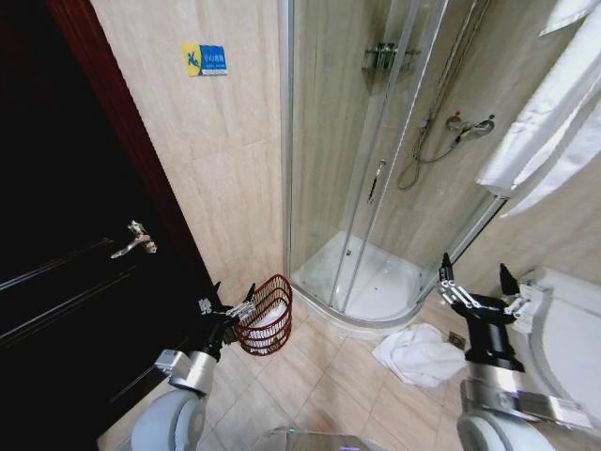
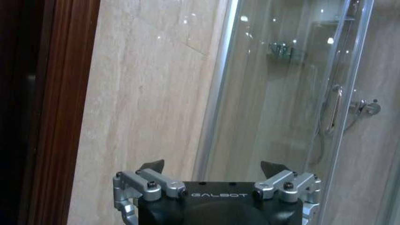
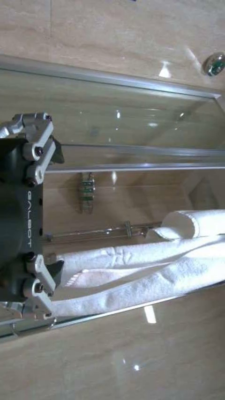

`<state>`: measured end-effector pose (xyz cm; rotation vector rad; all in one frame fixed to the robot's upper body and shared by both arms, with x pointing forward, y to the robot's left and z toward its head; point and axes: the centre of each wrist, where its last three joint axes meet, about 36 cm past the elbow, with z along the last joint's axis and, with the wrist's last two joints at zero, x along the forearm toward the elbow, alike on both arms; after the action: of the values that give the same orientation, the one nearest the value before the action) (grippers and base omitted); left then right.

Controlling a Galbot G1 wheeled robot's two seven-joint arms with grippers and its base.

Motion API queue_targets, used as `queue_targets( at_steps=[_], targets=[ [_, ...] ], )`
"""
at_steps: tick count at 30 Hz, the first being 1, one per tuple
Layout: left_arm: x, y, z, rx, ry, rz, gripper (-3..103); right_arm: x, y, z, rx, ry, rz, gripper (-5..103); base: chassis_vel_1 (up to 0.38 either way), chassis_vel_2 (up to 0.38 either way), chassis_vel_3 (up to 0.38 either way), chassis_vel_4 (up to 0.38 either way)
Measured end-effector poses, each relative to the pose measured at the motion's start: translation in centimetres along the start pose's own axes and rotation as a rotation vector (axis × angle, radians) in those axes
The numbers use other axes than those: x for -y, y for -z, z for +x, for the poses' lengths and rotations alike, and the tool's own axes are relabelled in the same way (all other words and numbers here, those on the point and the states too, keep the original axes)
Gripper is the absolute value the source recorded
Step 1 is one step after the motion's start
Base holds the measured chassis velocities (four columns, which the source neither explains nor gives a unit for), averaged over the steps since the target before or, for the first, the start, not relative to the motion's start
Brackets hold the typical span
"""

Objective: Discard the used towel into the hamper.

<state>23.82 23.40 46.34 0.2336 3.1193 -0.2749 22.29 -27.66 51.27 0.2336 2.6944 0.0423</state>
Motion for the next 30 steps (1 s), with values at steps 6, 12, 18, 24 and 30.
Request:
queue_targets(
  at_steps=[6,12,18,24,30],
  targets=[
    [-0.01,-0.05,-0.02,-0.001,0.0,0.001,100,0.4,-0.25,0.18,0.003,-0.001,0.013,100,0.0,0.0,0.0,0.0],
    [-0.01,-0.06,-0.02,-0.002,0.0,0.001,100,0.5,-0.17,0.02,0.008,0.004,0.019,100,0.0,0.0,0.0,0.0],
    [-0.02,-0.08,-0.03,-0.002,0.0,0.002,100,0.56,0.09,-0.33,0.025,0.009,0.023,100,0.0,0.0,0.0,0.0],
    [-0.03,-0.1,-0.03,-0.003,0.0,0.002,100,0.57,0.07,-0.36,0.032,0.008,0.022,100,-0.007,-0.008,-0.012,-0.008],
    [-0.03,-0.11,-0.03,-0.003,0.001,0.002,100,0.59,-0.03,-0.26,0.035,0.006,0.021,100,-0.064,-0.07,-0.076,-0.068]
  ],
)
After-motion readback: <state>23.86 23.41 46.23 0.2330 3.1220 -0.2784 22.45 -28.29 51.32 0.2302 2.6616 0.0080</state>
